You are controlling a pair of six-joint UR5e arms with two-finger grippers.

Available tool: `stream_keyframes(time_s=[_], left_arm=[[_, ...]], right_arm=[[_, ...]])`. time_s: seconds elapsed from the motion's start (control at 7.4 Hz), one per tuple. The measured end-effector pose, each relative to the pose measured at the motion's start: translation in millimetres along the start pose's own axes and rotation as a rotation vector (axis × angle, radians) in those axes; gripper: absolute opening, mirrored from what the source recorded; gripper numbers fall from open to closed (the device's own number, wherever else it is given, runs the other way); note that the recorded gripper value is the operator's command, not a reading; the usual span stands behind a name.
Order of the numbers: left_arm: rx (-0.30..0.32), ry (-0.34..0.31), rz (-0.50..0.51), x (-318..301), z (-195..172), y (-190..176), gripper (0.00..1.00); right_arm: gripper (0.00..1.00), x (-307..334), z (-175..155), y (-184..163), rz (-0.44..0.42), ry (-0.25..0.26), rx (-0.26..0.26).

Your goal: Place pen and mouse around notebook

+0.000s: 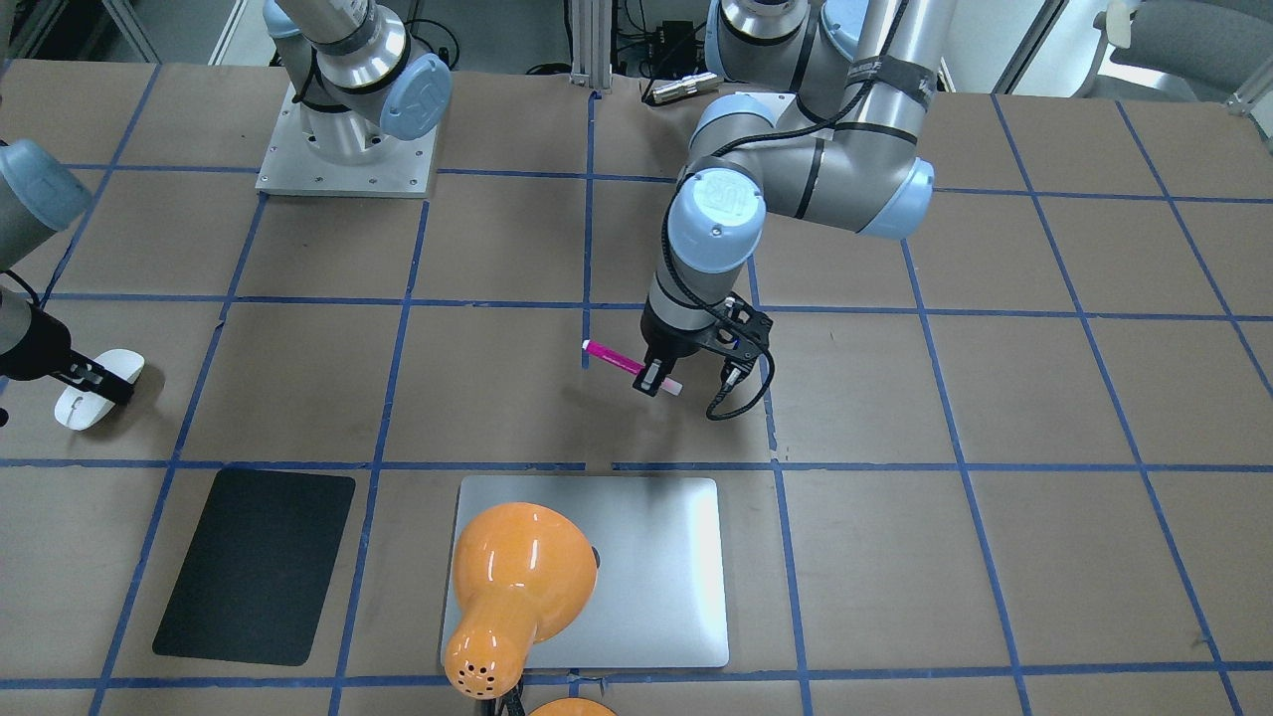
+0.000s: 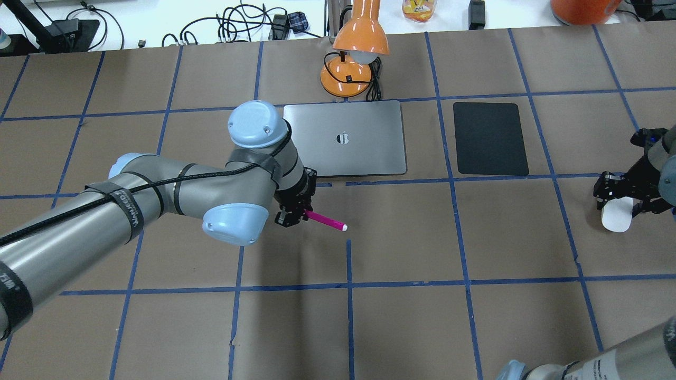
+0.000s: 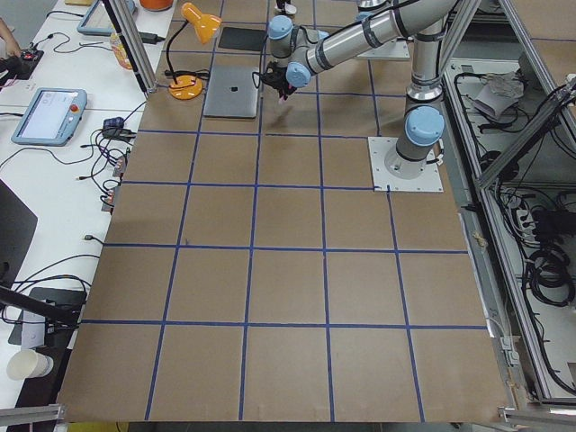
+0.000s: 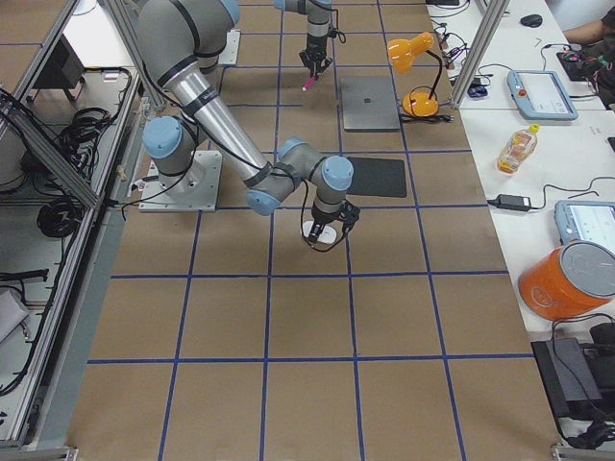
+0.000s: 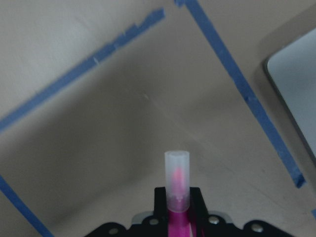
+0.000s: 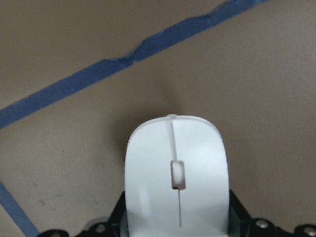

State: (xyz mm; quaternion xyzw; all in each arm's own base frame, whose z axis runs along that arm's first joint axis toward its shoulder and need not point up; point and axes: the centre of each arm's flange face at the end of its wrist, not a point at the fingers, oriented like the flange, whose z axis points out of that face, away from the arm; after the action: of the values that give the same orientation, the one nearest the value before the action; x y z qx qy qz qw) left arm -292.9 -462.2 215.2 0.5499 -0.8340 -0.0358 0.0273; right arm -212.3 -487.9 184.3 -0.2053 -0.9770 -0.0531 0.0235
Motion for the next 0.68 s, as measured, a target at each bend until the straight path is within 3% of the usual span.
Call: stream_keyframes(time_s=[0.27,0.41,0.54,0.68], left_arm=[[0.0,-0.011,-0.063,3,21,29,0.0],[0.001,-0.025,-0.066,4,31,33,0.35],[0.002,-0.034,-0.061,5,37,33,0.99],[0.003,-0.043,-0.058,5,42,33,1.0]], right_arm=[[0.63,-33,-25,-12,-0.064,0.017,0.054],[0.63,-57,-40,-21,-0.109,0.023,0.08],[0.63,-82,-54,-28,-0.153,0.025,0.098],[0.63,-110,-67,-34,-0.199,0.025,0.108]])
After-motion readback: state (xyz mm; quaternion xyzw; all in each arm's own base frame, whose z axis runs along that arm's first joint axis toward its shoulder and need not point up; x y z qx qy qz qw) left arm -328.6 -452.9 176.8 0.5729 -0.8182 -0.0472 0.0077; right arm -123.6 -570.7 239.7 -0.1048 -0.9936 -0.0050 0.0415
